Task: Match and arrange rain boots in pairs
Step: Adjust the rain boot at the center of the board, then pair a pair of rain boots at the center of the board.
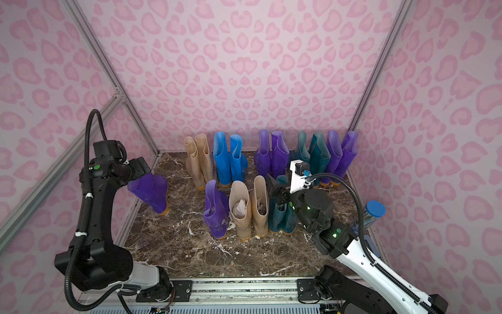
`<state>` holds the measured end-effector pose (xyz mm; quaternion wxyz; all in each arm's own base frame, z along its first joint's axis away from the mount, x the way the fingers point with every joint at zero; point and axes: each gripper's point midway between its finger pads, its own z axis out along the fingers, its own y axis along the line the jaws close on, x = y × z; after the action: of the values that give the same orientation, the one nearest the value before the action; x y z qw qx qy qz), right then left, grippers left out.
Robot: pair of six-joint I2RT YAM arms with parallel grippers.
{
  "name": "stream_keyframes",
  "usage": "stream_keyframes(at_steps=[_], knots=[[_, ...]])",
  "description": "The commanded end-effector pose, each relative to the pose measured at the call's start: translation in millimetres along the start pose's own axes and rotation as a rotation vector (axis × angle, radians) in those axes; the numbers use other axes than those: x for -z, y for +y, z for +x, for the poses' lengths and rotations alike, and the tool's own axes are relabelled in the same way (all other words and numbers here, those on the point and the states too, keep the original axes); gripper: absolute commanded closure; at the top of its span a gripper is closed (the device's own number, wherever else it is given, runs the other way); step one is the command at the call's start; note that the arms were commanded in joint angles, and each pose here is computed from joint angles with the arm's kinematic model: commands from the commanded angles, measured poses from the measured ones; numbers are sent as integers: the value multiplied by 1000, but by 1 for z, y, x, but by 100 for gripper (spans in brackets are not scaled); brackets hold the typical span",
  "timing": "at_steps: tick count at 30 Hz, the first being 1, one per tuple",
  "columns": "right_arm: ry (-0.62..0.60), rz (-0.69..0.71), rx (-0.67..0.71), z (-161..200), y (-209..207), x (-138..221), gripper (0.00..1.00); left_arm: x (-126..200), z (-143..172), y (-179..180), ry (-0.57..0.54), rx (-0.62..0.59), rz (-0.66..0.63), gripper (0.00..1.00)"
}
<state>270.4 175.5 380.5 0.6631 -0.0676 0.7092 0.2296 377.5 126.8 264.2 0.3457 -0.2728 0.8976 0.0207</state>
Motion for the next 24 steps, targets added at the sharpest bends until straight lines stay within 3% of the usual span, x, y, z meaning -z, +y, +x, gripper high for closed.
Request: stream_keyframes(at_steps=[1,2,3,4,10,15,24], knots=[[2,-2,6,1,-1,1,11,-12,7,-9,37,-5,57,61],[5,-3,2,2,-1,1,11,-14,11,-11,49,-4,66,83],[8,-7,-3,2,0,1,11,-15,13,-11,53,-4,73,94],[11,-9,-6,3,0,1,11,-15,16,-12,56,0,80,97],[21,-6,-16,4,0,1,13,16,36,-54,39,45,322,98],[19,7,-10,2,-3,3,14,49,68,-80,52,-83,374,98],[-11,53,-12,-12,-12,11,15,76,126,-107,138,-113,513,98]])
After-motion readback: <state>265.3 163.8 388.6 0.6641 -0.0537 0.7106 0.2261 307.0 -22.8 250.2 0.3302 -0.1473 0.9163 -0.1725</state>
